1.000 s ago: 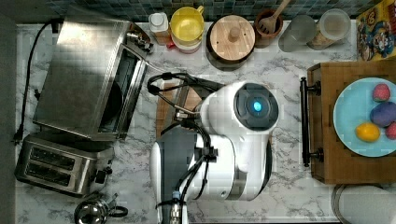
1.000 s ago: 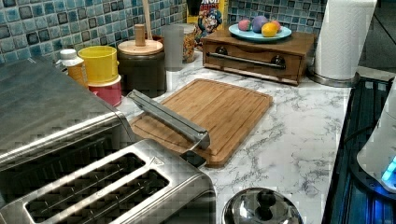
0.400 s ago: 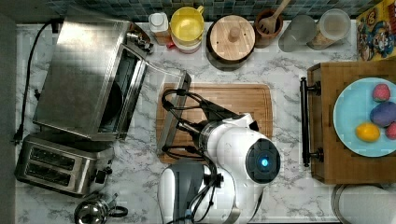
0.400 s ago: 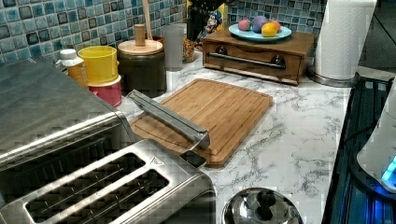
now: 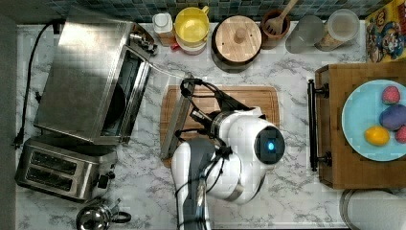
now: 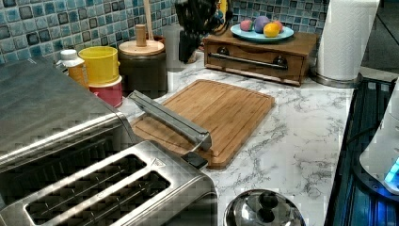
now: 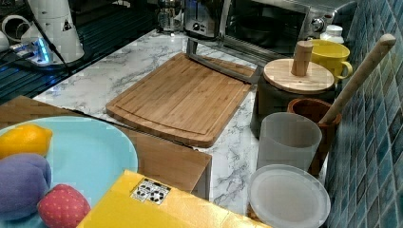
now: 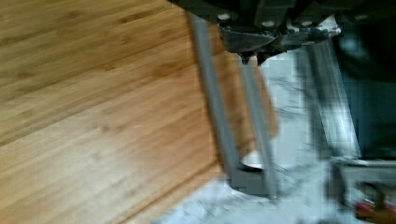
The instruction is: Close the oven.
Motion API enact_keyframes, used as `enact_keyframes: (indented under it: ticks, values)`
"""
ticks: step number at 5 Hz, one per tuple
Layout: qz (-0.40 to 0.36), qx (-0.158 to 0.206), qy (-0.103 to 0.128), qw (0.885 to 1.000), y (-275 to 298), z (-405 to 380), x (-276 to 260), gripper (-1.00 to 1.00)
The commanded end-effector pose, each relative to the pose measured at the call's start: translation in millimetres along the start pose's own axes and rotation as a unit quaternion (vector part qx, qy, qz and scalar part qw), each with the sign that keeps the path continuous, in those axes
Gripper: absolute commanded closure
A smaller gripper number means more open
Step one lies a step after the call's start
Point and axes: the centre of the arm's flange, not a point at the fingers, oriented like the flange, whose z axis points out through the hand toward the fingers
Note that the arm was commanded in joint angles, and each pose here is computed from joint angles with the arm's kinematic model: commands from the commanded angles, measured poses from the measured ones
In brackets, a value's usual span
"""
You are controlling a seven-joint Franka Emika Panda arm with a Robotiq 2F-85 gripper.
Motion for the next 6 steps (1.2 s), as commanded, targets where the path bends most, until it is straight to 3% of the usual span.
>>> enact_keyframes:
  ticks: [1, 2, 3, 4, 5, 6]
  values:
    - [-0.022, 0.074, -0.034, 0.996, 20.2, 38.0, 21.8, 1.0]
    - [-0.038, 0.133, -0.004, 0.99, 6.2, 21.1, 21.4, 1.0]
    - [-0.051, 0.152, -0.011, 0.987, -15.0, 26.9, 23.2, 1.0]
    - [-0.082, 0.126, -0.01, 0.989, -34.9, 60.9, 16.2, 1.0]
    - [-0.106, 0.079, 0.007, 0.991, -42.8, 94.9, 6.3, 1.0]
    - [-0.099, 0.075, 0.011, 0.992, -46.3, 107.7, 5.8, 1.0]
